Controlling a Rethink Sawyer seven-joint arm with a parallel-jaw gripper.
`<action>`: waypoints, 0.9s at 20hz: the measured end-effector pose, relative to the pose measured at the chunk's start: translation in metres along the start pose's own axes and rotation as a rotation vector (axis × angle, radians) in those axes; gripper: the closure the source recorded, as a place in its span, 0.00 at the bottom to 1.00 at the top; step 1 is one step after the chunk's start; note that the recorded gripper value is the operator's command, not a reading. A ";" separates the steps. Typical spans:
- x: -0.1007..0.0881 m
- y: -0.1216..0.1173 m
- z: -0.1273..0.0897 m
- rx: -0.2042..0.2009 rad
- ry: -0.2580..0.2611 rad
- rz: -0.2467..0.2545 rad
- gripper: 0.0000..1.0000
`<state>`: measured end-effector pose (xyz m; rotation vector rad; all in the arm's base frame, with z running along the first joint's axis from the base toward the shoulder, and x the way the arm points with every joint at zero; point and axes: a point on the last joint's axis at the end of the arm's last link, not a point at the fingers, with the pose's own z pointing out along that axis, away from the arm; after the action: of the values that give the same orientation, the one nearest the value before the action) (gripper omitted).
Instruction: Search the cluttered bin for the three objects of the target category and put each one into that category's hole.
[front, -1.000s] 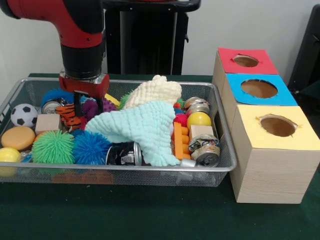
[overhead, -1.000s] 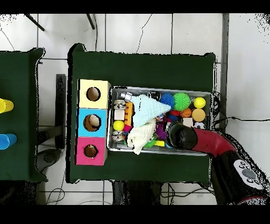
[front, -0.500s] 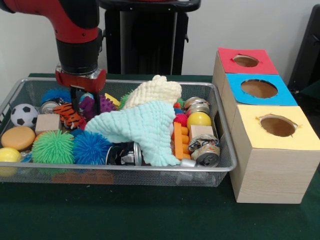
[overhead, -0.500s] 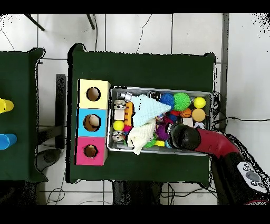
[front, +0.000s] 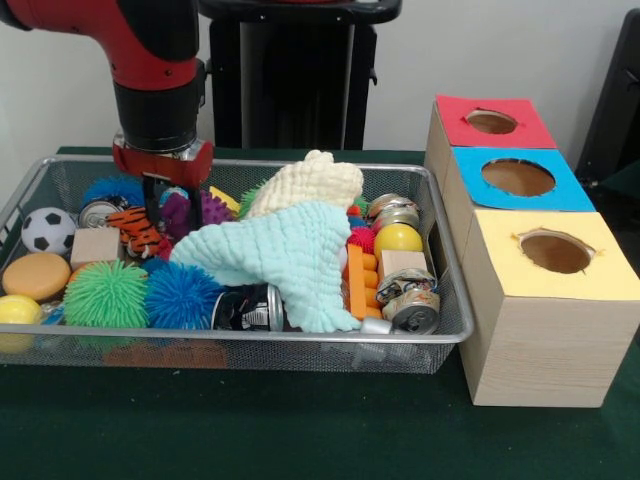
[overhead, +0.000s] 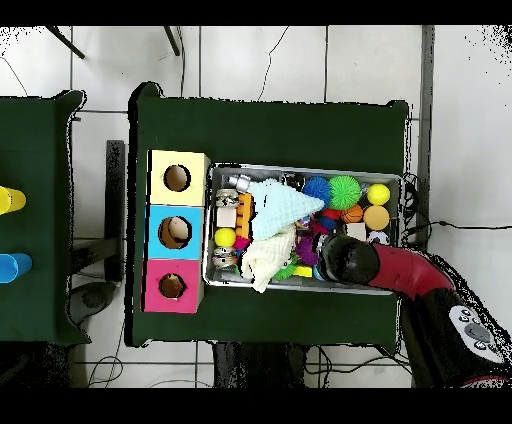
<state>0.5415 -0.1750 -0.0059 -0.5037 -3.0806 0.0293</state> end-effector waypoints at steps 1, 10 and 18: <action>0.001 0.000 0.002 -0.001 0.004 0.000 0.00; -0.008 -0.004 -0.015 0.009 -0.012 0.009 0.00; -0.019 -0.014 -0.040 0.023 -0.033 0.018 0.00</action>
<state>0.5559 -0.1935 0.0338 -0.5355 -3.1035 0.0740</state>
